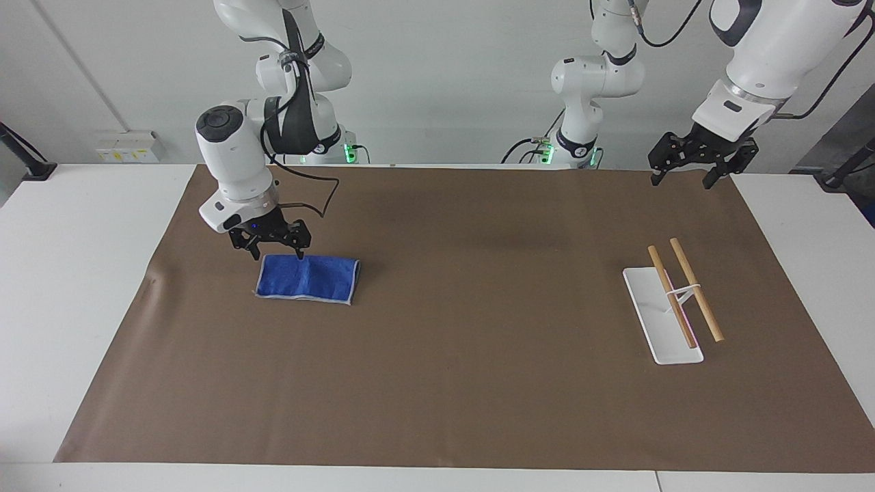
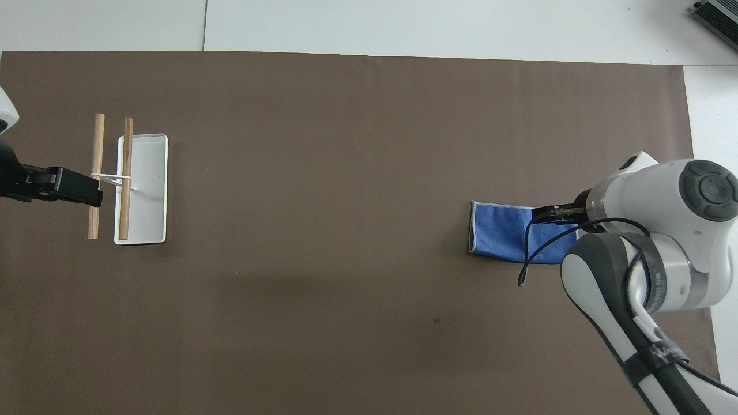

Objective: Right arm passes towel to left arm to hang
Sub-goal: 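Lower the right gripper onto the towel edge and close it, then lift the towel with the right gripper while the left gripper approaches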

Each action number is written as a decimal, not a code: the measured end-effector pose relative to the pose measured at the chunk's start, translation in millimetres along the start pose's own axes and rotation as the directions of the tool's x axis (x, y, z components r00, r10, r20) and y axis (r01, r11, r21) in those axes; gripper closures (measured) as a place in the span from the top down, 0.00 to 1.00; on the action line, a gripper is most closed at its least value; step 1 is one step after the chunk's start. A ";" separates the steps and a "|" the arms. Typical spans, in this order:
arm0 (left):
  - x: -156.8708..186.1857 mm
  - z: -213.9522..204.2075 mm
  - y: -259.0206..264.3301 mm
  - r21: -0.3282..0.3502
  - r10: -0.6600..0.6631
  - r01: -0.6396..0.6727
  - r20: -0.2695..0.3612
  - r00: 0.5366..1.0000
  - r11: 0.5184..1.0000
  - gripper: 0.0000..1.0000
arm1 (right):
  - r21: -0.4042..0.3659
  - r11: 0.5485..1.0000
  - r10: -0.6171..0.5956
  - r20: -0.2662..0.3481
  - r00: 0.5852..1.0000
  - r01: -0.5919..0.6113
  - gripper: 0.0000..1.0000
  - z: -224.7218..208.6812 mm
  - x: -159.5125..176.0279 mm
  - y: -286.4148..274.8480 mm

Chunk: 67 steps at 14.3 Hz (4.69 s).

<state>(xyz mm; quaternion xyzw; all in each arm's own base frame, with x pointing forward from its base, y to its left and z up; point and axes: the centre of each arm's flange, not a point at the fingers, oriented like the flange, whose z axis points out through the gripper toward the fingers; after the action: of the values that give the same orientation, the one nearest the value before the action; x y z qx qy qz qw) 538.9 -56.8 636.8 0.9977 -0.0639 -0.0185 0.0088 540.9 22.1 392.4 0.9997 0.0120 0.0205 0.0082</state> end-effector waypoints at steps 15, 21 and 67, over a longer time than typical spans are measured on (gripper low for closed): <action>-0.2 1.5 1.5 0.000 0.003 -0.003 0.005 1.000 1.000 1.00 | 0.026 1.000 0.001 -0.008 1.000 -0.001 1.00 21.7 4.0 -1.0; -0.2 2.6 2.2 0.000 0.004 -0.004 0.007 1.000 1.000 1.00 | 0.026 1.000 -0.017 -0.022 1.000 0.018 1.00 39.5 -4.3 -1.7; 28.2 4.3 55.9 -0.316 -0.476 0.427 -0.097 0.874 0.848 1.00 | 0.526 0.850 0.098 -0.094 0.991 -0.034 0.04 -31.5 41.0 -61.0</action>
<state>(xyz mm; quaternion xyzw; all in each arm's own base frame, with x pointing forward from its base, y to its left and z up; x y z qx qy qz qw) 559.6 -115.9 632.6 0.9705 0.1775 0.0568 0.1530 579.1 84.6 424.5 0.9610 -0.0169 0.0756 -0.2655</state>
